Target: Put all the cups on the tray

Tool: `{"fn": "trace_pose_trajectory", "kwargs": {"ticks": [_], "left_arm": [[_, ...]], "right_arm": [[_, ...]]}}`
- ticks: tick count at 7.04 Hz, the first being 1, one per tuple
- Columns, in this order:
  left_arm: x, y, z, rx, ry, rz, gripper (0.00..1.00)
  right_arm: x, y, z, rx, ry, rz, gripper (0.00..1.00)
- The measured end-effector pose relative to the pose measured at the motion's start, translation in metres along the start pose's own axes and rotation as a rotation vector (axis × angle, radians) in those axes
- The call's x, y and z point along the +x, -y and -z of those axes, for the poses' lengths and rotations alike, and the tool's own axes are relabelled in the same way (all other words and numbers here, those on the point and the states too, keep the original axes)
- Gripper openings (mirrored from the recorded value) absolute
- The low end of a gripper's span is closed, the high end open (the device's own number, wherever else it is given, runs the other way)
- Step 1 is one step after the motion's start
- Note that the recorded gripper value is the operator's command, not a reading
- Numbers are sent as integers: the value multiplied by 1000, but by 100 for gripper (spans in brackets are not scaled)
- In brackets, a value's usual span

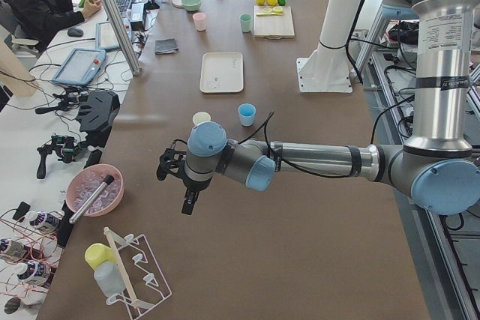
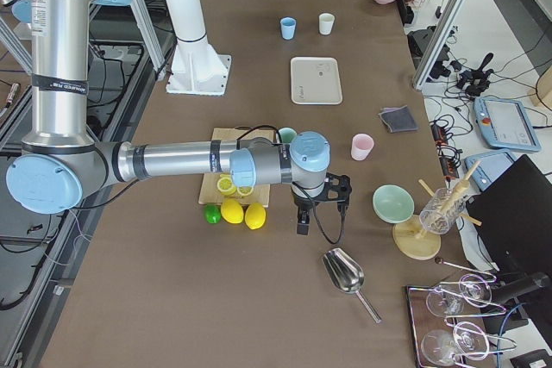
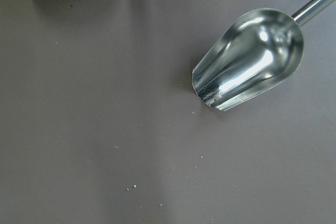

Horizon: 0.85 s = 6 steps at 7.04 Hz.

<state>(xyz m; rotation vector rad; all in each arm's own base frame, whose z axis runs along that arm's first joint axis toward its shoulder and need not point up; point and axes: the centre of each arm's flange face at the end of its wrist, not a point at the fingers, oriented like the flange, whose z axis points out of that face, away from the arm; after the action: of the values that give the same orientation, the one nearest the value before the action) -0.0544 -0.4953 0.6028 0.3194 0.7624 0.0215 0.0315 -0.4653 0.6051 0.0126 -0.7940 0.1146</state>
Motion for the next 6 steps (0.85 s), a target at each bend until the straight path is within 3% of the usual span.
{"fn": "trace_pose_trajectory", "kwargs": {"ticks": [4,6], "left_arm": [[11,4,-3,0,-9,-24,98],[43,14,-6,7,-34,-92,98]], "right_arm": [[-3,1,2,4,3,9,100],[-22,10,17,45,17,51,100]]}}
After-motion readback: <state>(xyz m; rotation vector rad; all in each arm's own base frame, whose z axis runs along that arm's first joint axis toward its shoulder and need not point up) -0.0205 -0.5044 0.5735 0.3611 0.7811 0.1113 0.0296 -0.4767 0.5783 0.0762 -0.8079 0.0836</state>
